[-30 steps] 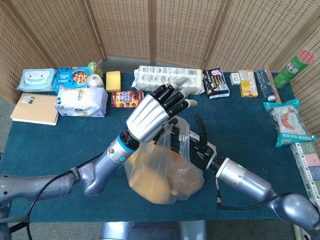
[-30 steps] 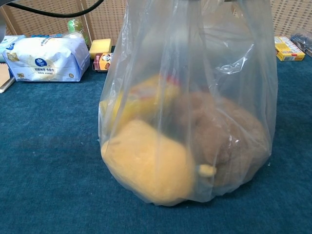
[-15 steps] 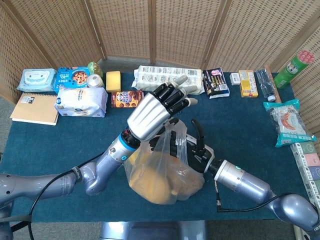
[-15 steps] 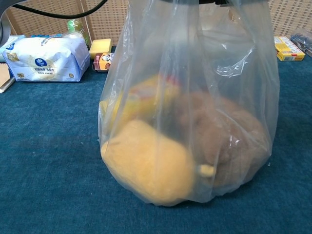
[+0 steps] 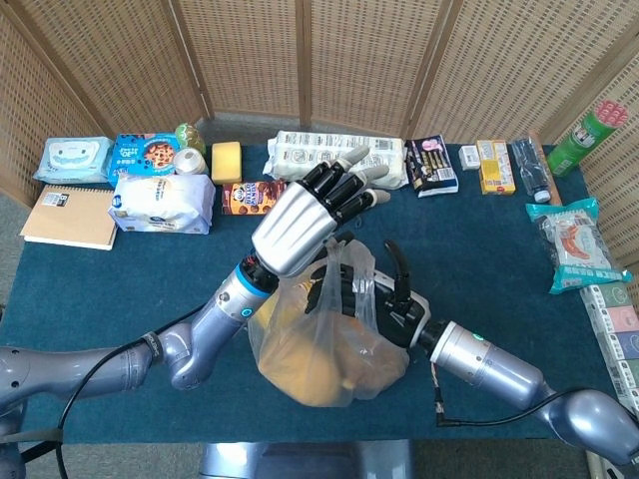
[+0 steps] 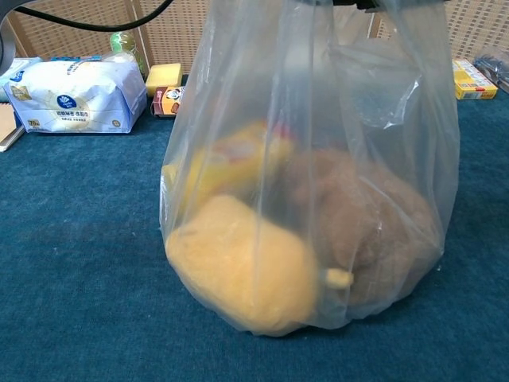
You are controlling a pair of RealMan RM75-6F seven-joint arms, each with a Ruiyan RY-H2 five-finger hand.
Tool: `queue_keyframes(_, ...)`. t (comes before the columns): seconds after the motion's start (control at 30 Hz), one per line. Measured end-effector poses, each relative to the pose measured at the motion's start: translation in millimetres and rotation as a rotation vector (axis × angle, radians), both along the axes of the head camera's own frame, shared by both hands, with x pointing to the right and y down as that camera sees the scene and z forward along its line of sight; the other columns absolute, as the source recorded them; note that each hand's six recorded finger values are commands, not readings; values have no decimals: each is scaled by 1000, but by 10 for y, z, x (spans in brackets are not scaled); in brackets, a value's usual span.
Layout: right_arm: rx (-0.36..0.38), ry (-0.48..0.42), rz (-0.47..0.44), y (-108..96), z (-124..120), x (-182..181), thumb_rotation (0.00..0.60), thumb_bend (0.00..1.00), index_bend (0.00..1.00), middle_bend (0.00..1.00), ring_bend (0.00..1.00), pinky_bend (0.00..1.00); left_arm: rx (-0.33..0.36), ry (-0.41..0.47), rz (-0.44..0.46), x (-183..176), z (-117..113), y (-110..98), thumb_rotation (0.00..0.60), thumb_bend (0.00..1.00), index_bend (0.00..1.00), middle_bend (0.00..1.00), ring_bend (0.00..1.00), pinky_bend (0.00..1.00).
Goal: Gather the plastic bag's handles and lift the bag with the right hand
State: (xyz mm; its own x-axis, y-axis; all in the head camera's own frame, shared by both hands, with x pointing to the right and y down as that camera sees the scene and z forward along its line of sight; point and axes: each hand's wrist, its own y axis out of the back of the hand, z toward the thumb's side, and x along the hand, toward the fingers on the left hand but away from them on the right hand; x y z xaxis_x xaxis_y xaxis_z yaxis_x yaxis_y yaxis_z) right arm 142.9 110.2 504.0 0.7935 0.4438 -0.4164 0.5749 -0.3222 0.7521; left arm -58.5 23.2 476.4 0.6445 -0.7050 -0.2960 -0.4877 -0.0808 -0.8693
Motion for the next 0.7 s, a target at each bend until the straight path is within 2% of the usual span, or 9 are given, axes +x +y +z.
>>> queue_keyframes(0.2,-26,4,10,4,2,8,0,225,477,576,577,530,-4,-8,-2,11,17,-7,600,119,282,215,86,260)
queue_keyframes(0.27,-36,5,16,-2,0,12,0,228,494,597,601,566,-6,-7,-2,14,17,-6,600,118,282,215,86,260)
queue_keyframes(0.7,-87,-12,16,-24,-23,39,15,230,512,646,663,656,-32,-50,4,-70,111,-2,600,43,241,191,73,255)
